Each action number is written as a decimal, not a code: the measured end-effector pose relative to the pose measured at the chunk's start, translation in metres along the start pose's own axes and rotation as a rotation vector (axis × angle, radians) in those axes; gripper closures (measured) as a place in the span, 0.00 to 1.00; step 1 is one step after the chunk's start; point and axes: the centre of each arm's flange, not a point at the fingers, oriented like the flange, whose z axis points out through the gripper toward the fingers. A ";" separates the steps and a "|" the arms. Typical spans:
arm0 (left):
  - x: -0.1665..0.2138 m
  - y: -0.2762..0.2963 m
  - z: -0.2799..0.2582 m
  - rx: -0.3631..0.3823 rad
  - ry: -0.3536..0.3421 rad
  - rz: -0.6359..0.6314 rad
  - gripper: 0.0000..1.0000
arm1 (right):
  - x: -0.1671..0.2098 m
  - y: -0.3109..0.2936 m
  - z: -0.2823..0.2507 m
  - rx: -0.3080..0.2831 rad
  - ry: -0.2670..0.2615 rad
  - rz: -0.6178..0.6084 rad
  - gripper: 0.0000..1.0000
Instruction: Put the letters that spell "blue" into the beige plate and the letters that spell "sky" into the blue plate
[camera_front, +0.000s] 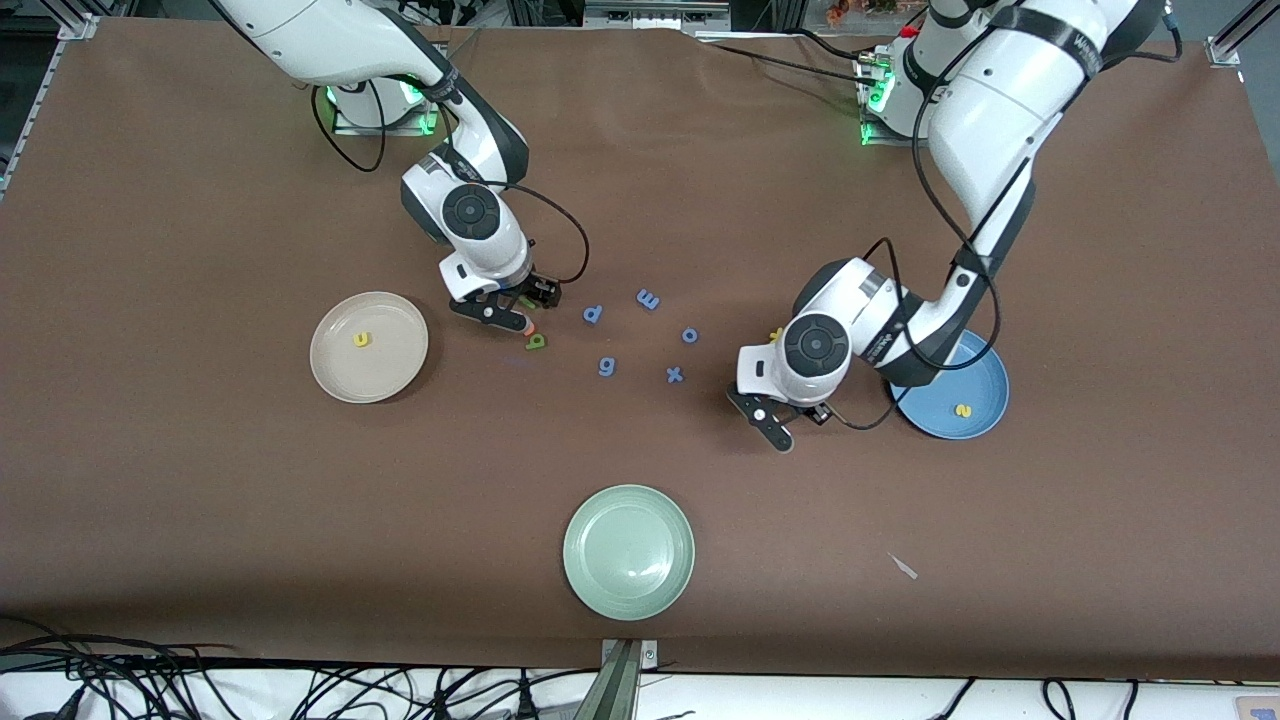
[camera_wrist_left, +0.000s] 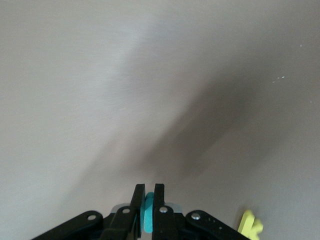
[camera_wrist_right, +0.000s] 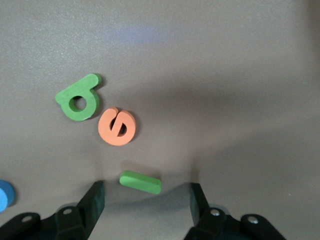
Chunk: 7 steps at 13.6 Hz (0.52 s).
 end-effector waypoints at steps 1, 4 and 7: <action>-0.008 -0.012 -0.017 0.011 -0.009 0.009 0.90 | 0.000 0.000 0.000 -0.001 0.001 -0.002 0.24; -0.053 -0.075 -0.045 0.009 -0.060 0.076 0.90 | 0.000 -0.001 -0.001 0.001 0.011 -0.013 0.37; -0.105 -0.133 -0.027 -0.057 -0.133 0.123 0.90 | 0.001 -0.002 -0.002 0.005 0.016 -0.016 0.47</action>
